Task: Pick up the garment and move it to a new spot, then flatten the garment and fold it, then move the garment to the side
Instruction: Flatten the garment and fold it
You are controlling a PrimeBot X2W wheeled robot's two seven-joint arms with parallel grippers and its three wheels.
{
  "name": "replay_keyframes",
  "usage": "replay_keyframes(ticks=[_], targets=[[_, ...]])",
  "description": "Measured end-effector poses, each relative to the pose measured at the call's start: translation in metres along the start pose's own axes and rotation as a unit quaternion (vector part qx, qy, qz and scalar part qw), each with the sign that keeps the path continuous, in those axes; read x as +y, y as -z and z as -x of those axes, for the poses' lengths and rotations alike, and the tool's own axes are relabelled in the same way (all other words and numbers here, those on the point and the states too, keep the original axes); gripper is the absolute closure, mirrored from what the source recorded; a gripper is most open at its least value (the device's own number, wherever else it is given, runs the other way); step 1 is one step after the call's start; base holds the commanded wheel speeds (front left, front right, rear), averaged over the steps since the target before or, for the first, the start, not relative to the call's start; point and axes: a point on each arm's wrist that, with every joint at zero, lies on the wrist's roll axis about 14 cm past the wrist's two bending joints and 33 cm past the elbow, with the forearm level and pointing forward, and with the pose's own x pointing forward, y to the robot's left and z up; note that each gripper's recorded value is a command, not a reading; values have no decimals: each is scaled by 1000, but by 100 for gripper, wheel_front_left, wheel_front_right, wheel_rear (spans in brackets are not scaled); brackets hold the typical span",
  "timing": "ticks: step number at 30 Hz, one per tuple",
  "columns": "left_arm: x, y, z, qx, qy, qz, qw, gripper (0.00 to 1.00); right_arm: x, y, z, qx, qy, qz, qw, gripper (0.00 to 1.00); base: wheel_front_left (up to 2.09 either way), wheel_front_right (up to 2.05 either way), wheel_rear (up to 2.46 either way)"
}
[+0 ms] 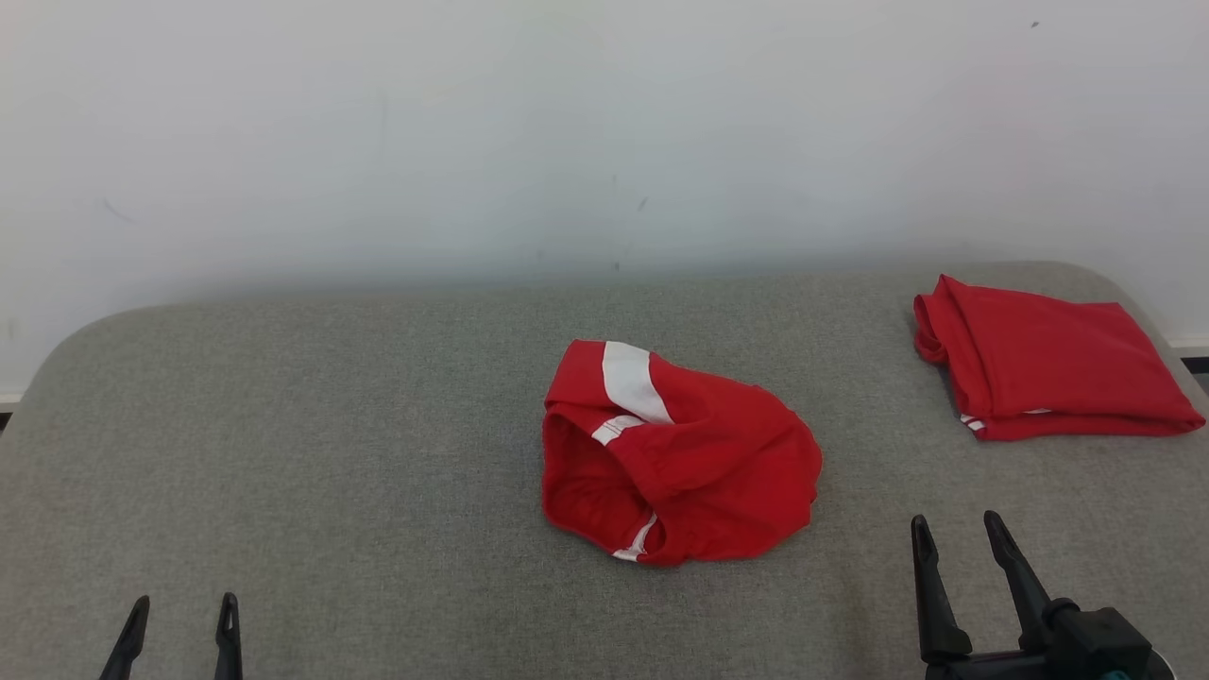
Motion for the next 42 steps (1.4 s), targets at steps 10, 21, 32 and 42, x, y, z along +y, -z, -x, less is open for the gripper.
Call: replay_keyframes(ticks=[10, 21, 32, 42], targets=[[3, 1, 0, 0, -5, 4, 1000, 0, -1, 2, 1, 3, 1, 1, 1000, 0, 0, 0, 0], [3, 0, 1, -2, -8, 10, 1000, 0, -1, 2, 2, 4, 2, 1, 1000, 0, 0, 0, 0], [2, 1, 2, -1, -8, 12, 1000, 0, -1, 4, 2, 6, 1, 1, 1000, 0, 0, 0, 0], [3, 1, 1, -1, -9, 13, 1000, 0, -3, 4, 3, 7, 4, 1, 1000, 0, 0, 0, 0]])
